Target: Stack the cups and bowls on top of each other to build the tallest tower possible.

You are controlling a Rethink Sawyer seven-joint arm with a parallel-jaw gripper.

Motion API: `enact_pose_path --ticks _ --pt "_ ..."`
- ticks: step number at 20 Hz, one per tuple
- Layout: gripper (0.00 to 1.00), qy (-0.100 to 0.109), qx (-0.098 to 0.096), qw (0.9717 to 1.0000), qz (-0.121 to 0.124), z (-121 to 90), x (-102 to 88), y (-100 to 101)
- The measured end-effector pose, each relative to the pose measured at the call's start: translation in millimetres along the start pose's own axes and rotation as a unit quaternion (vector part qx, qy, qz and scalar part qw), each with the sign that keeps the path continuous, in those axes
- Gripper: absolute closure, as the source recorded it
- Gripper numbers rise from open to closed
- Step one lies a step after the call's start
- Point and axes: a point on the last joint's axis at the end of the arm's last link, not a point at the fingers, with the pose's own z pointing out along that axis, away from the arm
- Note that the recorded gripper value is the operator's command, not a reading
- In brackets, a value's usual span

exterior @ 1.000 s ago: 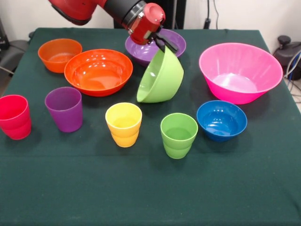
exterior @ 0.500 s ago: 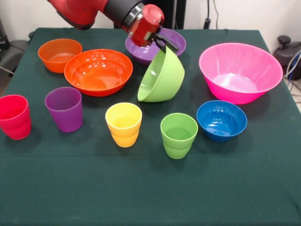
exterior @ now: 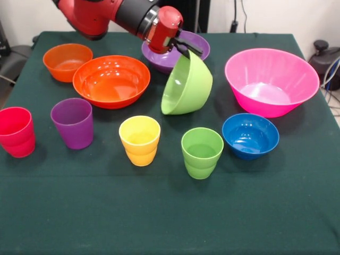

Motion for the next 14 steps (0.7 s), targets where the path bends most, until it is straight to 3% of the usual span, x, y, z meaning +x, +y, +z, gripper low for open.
enact_pose_path --ticks 4,5,14 --pt "1.00 0.032 -0.007 0.9995 0.004 -2.3 -1.0 -1.3" --pt "1.00 0.052 -0.012 0.9985 0.007 -4.0 -2.1 -1.7" --pt "1.00 0.119 -0.022 0.9925 0.017 -7.6 -8.1 -6.0"
